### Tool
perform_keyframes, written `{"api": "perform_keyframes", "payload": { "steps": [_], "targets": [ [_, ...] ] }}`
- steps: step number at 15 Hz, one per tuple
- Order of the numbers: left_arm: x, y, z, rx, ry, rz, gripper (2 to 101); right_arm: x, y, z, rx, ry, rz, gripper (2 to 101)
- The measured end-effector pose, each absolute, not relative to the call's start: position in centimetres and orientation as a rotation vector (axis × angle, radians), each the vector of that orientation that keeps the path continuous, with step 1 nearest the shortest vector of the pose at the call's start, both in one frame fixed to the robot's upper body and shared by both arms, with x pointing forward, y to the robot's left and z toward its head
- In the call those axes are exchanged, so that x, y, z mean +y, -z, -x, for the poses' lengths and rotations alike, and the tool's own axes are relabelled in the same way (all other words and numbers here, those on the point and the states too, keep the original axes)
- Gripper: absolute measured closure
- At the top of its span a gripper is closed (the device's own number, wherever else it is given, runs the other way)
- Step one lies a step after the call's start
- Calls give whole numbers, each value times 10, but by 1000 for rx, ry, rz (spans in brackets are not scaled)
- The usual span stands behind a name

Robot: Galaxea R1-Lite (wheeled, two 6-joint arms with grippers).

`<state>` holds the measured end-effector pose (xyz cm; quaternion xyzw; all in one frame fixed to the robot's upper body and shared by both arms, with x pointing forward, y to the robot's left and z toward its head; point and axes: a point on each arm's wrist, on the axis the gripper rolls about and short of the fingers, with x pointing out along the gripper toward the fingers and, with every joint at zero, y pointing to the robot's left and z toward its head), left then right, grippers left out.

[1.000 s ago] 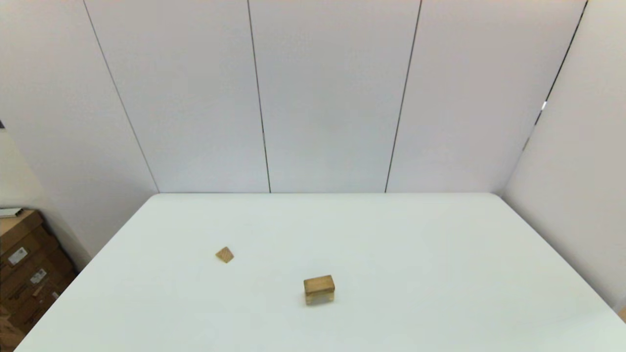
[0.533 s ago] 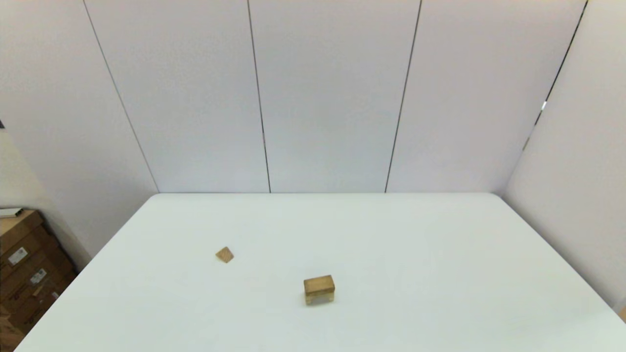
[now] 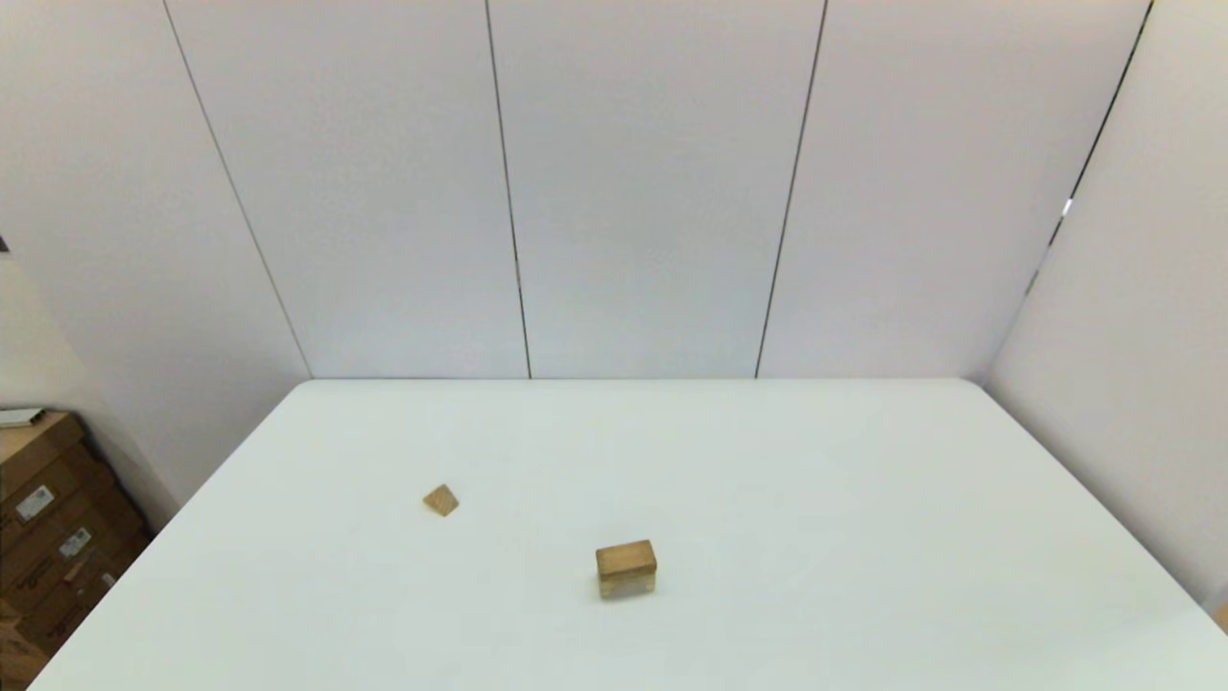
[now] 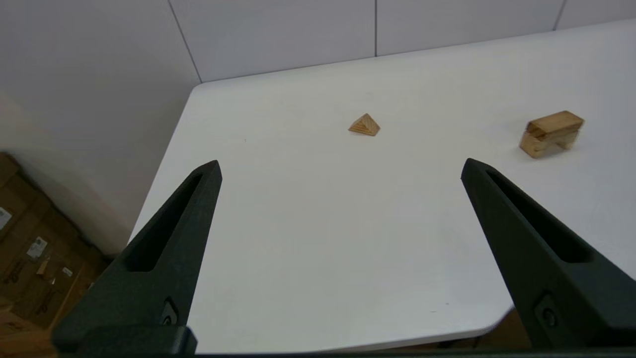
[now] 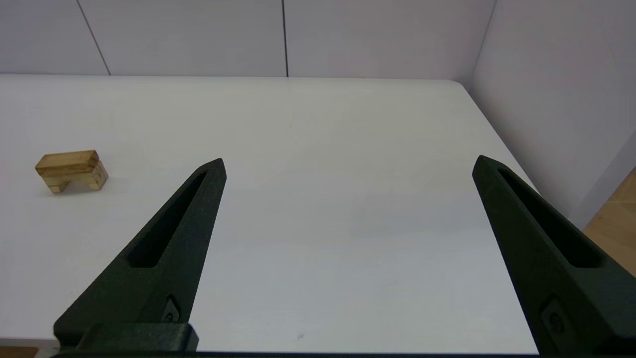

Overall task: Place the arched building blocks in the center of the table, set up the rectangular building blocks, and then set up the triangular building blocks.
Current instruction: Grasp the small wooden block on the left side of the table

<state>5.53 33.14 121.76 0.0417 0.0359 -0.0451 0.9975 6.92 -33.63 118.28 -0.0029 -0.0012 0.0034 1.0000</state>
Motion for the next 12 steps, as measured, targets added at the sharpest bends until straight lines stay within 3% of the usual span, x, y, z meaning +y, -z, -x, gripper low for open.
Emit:
{"api": "perform_keyframes", "payload": {
  "steps": [6,12],
  "targets": [
    [331,-1286,-93,232,111,-75,54,-336,-1183,-69,-2,-7,6,43],
    [332,-1319,-211,538,108,-51,54,-336,-1183,-69,-2,-7,6,43]
  ]
}}
